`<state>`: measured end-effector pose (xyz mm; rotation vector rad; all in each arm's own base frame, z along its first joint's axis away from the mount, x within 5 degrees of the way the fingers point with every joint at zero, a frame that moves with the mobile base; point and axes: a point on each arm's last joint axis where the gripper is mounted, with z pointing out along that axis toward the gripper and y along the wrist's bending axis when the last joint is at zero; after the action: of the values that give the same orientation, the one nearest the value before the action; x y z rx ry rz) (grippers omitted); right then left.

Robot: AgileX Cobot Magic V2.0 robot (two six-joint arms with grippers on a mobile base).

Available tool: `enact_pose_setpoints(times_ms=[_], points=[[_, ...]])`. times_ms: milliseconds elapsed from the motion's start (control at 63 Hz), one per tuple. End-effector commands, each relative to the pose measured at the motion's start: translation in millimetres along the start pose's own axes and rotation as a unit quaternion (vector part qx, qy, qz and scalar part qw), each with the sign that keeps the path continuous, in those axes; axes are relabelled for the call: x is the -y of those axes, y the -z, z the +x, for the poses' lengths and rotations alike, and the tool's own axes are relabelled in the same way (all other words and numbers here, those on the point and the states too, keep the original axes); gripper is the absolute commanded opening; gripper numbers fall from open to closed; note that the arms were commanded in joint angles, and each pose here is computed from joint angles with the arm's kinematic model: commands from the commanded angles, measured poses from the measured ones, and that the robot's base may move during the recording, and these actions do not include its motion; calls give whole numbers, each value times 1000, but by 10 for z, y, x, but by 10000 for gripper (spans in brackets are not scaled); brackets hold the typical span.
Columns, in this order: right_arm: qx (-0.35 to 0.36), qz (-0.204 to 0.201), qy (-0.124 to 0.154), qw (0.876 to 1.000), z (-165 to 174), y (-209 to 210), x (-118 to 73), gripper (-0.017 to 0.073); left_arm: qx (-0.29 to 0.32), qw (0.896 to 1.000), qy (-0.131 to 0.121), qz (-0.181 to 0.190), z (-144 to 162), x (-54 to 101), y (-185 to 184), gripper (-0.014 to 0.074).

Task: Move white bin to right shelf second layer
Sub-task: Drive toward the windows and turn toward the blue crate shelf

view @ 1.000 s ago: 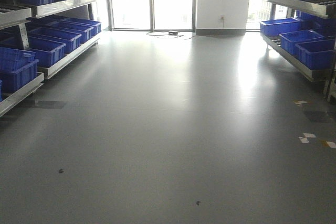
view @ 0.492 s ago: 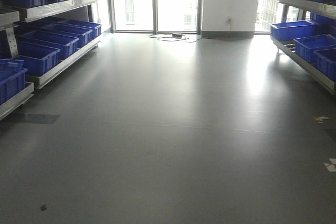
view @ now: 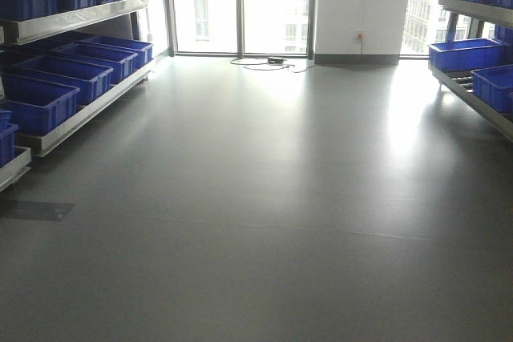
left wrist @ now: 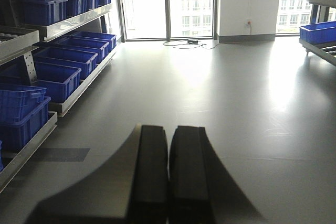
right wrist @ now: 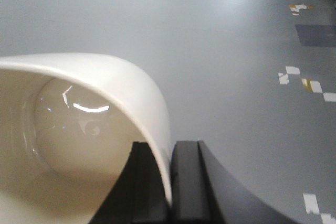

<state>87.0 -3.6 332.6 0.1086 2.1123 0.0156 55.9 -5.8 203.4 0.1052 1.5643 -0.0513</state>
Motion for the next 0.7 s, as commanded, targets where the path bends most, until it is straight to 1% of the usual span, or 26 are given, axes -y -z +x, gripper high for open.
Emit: enact_pose_setpoints(times_ms=[0, 683], points=[[58, -1, -2, 998, -157, 65, -6, 48, 30, 1000, 4, 0, 41, 1, -3, 85], [57, -1, -2, 998, -154, 65, -6, 48, 30, 1000, 4, 0, 41, 1, -3, 85]])
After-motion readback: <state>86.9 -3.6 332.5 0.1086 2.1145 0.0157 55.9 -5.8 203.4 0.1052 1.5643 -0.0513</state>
